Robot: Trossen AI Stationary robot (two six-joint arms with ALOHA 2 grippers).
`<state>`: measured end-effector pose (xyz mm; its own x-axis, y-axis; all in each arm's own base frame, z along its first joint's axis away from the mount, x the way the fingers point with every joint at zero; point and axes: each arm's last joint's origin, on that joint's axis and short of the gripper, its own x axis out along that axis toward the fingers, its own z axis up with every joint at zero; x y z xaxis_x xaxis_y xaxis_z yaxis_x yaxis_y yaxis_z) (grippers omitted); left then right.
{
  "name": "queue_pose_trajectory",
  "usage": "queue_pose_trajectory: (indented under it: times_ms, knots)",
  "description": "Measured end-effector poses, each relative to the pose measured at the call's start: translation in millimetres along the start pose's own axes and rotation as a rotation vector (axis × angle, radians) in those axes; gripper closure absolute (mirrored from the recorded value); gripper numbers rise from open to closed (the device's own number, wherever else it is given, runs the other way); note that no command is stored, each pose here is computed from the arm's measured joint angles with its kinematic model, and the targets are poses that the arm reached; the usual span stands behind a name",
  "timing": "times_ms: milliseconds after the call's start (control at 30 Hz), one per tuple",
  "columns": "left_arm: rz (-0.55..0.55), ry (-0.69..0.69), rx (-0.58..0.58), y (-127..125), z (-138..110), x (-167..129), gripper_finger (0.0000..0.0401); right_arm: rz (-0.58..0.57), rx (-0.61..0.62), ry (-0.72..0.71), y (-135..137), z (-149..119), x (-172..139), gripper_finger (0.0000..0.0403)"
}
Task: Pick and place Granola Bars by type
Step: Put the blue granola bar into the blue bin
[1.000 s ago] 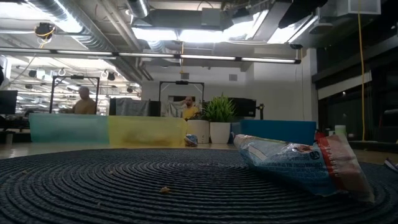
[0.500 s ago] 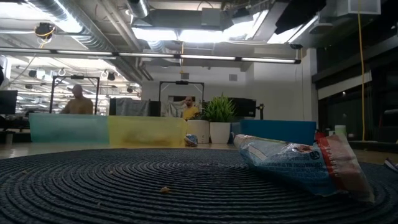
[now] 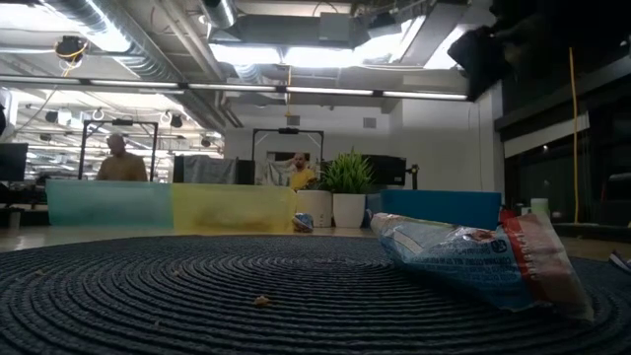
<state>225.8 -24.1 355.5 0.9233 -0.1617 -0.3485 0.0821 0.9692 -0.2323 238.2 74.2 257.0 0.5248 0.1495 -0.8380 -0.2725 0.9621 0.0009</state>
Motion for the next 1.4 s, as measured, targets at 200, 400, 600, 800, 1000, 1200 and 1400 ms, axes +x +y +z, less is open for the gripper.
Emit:
queue_pose_trajectory:
  times_ms: [200,400,600,800,1000,1200,1400]
  knots:
    - [0.0,0.0,0.0,0,0,0,0.0228,0.072,-0.099,0.123,16,-4,26,0.0128]
    - [0.0,0.0,0.009,0,0,0,0.0228,0.069,-0.077,0.166,18,-5,42,0.0128]
    - [0.0,0.0,0.044,0,0,0,0.0228,0.058,-0.026,0.178,17,-5,43,0.0128]
    - [0.0,0.001,0.052,0,0,0,0.0228,0.047,-0.025,0.179,17,-5,43,0.0128]
    - [-0.001,0.001,0.007,0,0,0,0.0228,0.048,-0.029,0.179,17,-5,43,0.0128]
    - [-0.001,0.001,-0.043,0,0,0,0.0228,0.048,-0.027,0.18,17,-5,43,0.0128]
    - [-0.001,0.001,-0.043,0,0,0,0.0228,0.048,-0.029,0.179,17,-5,42,0.0128]
